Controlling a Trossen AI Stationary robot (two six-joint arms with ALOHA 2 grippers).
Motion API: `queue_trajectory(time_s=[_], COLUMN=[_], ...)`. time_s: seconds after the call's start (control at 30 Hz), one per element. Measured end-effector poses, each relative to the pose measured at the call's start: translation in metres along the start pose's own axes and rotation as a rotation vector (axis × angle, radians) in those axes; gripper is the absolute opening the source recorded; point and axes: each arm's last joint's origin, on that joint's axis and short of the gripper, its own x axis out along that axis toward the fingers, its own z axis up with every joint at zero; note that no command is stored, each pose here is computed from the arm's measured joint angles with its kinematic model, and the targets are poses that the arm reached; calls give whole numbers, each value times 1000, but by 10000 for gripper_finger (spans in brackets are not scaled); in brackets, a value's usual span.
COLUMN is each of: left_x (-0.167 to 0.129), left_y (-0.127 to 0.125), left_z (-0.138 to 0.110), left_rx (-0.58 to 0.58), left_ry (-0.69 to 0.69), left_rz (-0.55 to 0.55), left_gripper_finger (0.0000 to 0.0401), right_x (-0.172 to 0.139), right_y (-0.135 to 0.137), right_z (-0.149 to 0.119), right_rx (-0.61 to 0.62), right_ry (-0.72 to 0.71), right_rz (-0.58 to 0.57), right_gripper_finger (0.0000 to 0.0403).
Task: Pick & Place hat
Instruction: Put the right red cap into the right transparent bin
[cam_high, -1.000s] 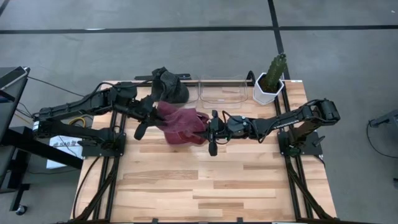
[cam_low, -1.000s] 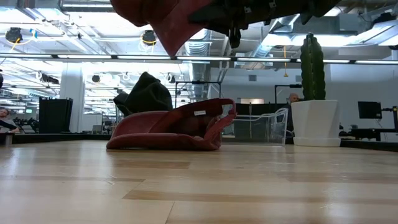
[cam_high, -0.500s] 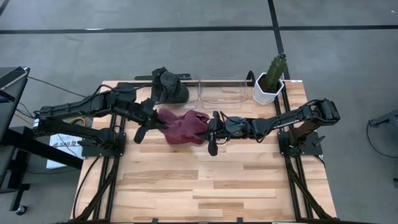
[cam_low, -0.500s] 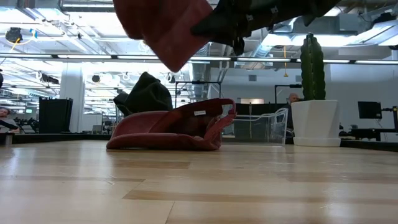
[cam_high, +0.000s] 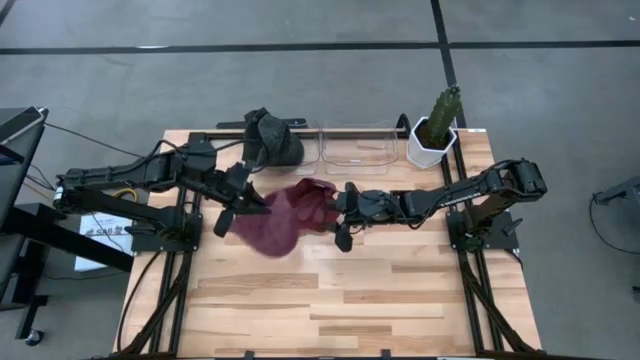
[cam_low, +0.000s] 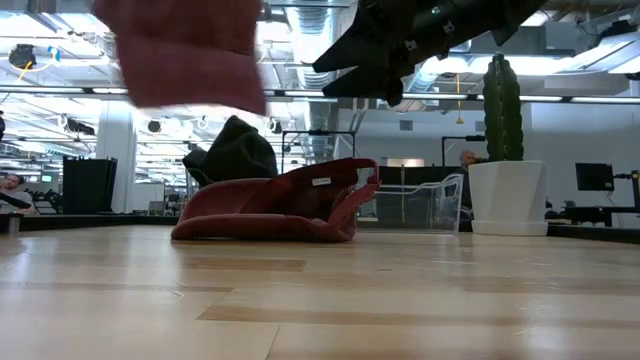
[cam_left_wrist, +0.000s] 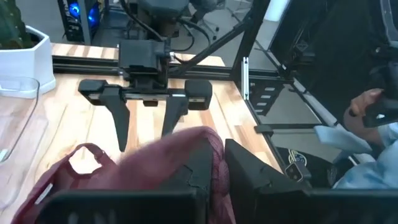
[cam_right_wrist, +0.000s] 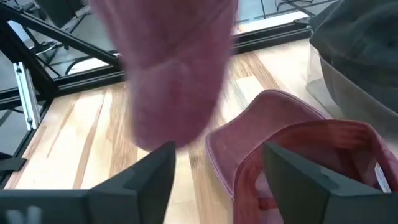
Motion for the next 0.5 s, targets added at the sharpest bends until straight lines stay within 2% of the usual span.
queue_trajectory(time_s=[0.1, 0.2, 0.43, 0.5], left_x=[0, 2, 16, 23], left_y=[-1, -2, -6, -8], left_z=[1, 3, 12, 15], left_rx=[-1, -17, -5, 5], left_ry=[-11, -33, -116, -148], left_rz=[12, 29, 115, 123], left_gripper_finger=[28, 29, 30, 30], right_x=[0, 0, -4, -7], right_y=[0, -1, 19, 28], right_z=[-2, -5, -12, -14], right_rx=[1, 7, -128, -164], right_ry=[20, 56, 72, 61], right_rz=[-4, -13, 5, -31], right_gripper_finger=[264, 270, 270, 270])
